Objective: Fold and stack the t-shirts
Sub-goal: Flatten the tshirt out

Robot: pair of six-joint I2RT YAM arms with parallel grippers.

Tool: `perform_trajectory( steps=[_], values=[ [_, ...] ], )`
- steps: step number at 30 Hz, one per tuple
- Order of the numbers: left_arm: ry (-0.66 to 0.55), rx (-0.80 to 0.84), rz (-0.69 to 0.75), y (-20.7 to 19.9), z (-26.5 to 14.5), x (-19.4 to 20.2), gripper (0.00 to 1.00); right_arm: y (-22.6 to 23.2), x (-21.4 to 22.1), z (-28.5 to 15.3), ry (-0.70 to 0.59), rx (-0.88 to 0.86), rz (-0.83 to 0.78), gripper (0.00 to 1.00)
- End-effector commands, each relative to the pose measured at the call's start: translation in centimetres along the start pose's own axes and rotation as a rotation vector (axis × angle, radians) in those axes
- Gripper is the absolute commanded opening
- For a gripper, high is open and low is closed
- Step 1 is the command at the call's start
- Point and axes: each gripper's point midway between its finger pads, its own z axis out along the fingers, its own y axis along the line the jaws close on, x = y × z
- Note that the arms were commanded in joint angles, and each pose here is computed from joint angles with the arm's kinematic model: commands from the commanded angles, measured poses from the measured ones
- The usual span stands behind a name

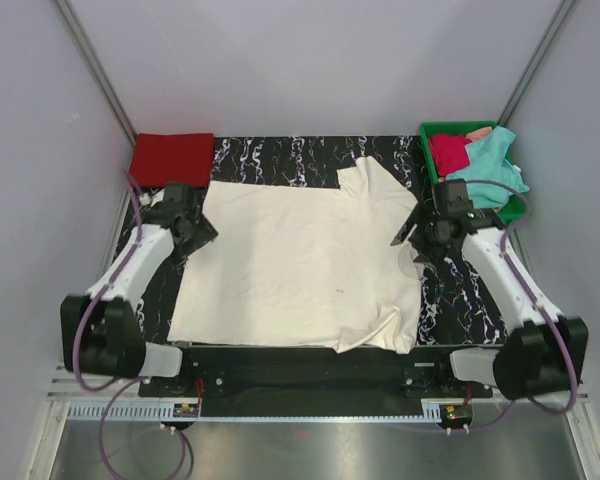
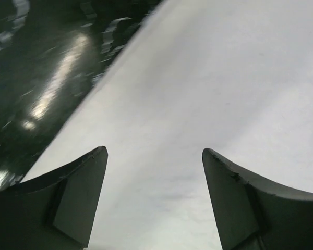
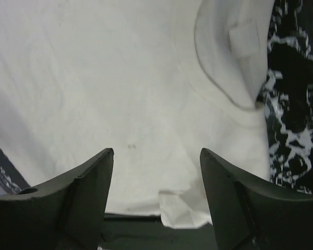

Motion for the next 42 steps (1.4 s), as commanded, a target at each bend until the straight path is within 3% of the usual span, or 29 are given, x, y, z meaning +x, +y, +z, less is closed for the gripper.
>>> perform_trajectory(
  steps=[1, 5, 8, 11, 18, 23, 29, 35, 40, 41, 42],
  values=[
    [0.02, 0.225, 0.22, -8.1, 1.2, -0.6, 0.79, 1.9, -7.9, 3.2, -0.2, 0.055, -0.049, 0.75],
    [0.105, 0.248, 0.251, -10.6, 5.1, 0.6, 0.72, 2.0, -11.9, 8.6, -0.204, 0.15, -0.1, 0.68],
    [0.121, 0.22, 0.27, -11.3, 7.2, 0.3, 0.73, 3.3, -13.8, 11.5, -0.193, 0.152, -0.133, 0.57],
    [0.184, 0.16, 0.259, -10.8, 9.5, 0.8, 0.75, 2.8, -14.0, 14.5, -0.146, 0.187, -0.157, 0.56],
    [0.347, 0.132, 0.024, -8.6, 13.4, 0.1, 0.74, 4.6, -15.5, 19.1, -0.097, 0.173, -0.217, 0.57],
    [0.351, 0.149, 0.003, -9.2, 14.5, -1.3, 0.73, 5.8, -15.4, 23.5, -0.049, 0.181, -0.229, 0.58],
    [0.381, 0.216, -0.021, -12.1, 15.6, -2.1, 0.73, 8.7, -18.2, 26.7, -0.056, 0.139, -0.242, 0.59],
    [0.34, 0.272, 0.011, -15.0, 15.5, -5.2, 0.73, 14.7, -23.1, 24.6, -0.201, -0.029, -0.315, 0.6],
    [0.216, 0.368, 0.063, -16.5, 9.6, -8.4, 0.76, 16.5, -24.1, 17.9, -0.244, -0.052, -0.308, 0.65],
    [0.202, 0.379, 0.059, -16.4, 8.6, -8.5, 0.77, 17.4, -24.4, 14.7, -0.273, -0.074, -0.309, 0.66],
    [0.225, 0.379, 0.076, -16.2, 7.9, -6.6, 0.77, 16.6, -23.4, 14.4, -0.239, -0.053, -0.297, 0.67]
  ],
)
